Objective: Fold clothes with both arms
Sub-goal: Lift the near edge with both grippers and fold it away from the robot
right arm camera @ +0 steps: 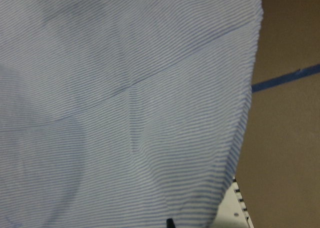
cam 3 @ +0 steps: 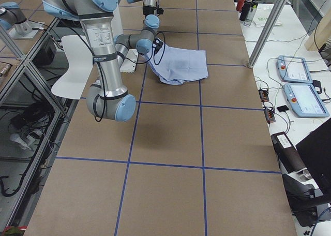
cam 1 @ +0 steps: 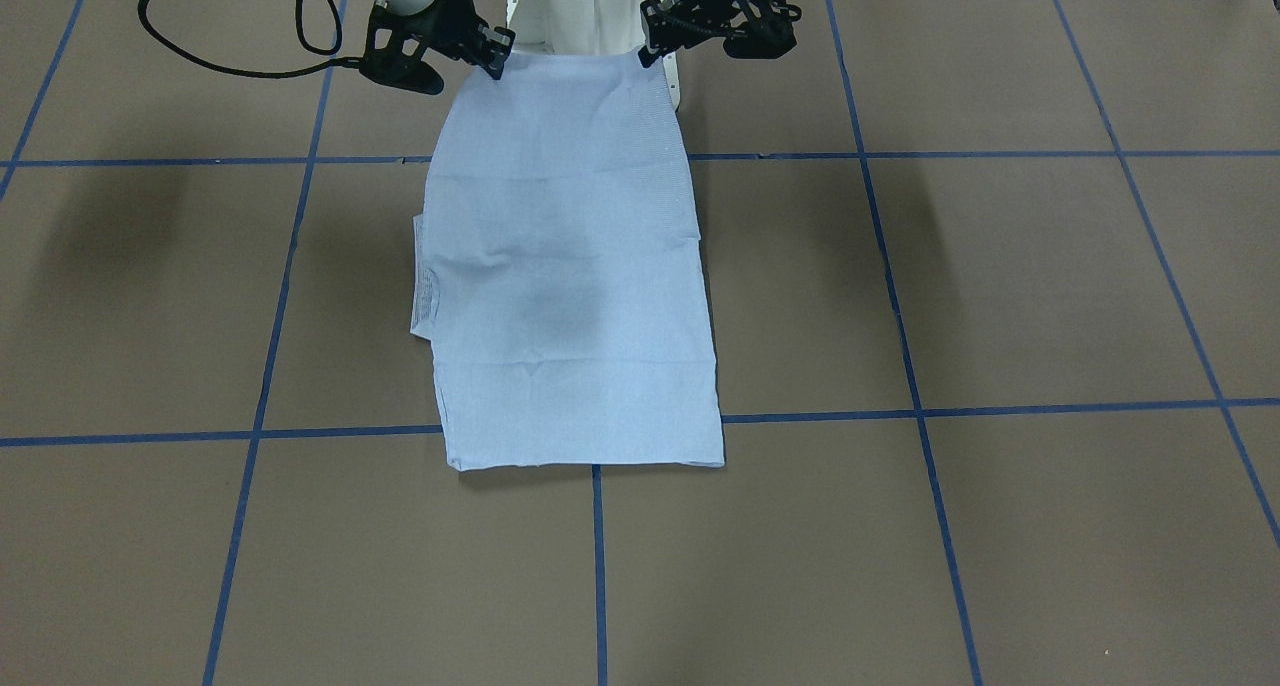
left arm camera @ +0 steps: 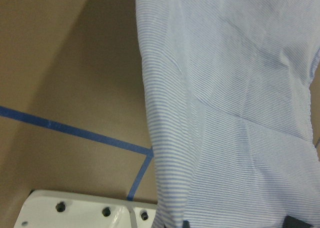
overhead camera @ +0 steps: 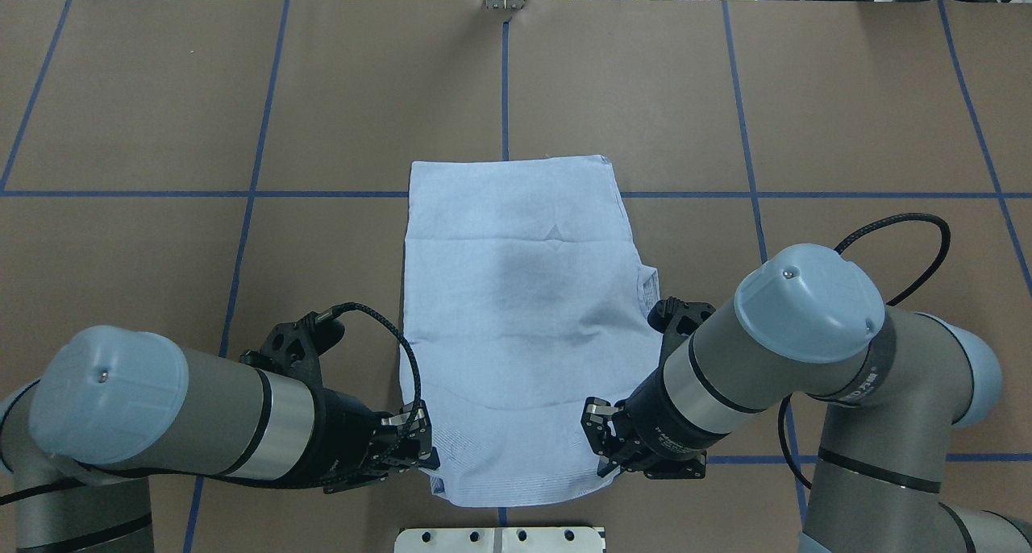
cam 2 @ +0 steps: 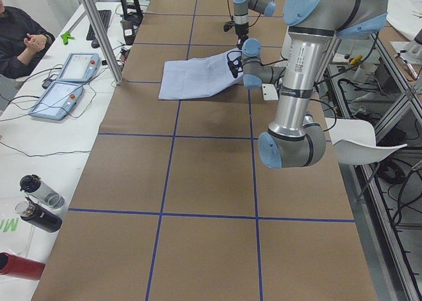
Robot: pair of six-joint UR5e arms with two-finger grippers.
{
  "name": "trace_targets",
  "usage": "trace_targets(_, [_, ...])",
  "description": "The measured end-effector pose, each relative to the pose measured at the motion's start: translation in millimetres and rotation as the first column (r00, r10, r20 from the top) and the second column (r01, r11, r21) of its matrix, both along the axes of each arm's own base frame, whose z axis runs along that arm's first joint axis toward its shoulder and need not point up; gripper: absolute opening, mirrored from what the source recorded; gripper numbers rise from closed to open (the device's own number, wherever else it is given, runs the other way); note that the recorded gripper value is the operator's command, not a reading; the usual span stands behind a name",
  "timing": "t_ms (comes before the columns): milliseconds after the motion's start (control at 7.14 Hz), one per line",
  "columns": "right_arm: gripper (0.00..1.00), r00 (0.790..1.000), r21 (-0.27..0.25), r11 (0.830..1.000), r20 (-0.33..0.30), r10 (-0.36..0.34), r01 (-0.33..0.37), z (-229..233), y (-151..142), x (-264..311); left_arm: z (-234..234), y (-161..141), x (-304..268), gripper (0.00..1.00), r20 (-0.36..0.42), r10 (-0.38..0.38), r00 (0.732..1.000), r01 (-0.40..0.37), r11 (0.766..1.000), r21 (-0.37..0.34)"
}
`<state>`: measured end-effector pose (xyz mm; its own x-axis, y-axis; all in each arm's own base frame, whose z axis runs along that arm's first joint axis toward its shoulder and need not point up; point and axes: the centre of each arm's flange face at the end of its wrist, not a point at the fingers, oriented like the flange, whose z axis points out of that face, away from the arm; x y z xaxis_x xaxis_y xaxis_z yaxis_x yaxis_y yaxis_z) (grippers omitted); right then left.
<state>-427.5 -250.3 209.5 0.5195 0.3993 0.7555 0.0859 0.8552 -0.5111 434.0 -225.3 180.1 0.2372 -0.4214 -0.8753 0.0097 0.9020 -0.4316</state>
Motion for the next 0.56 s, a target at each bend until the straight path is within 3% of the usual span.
trace_targets(280, [0.00, 0.999, -0.025, 0.999, 0.026, -0.037, 0.038, -7.1, -0.1, 9.0, -7.7, 10.3, -7.0, 0.00, -0.003, 0.024, 1.000, -0.024, 1.000, 0.001])
trace_targets(560, [0.00, 1.000, -0.030, 0.999, 0.015, 0.019, -0.019, -5.7, -30.6, 11.8, -3.3, -4.4, -10.5, 0.00, 0.031, -0.003, 1.000, 0.003, 1.000, 0.001])
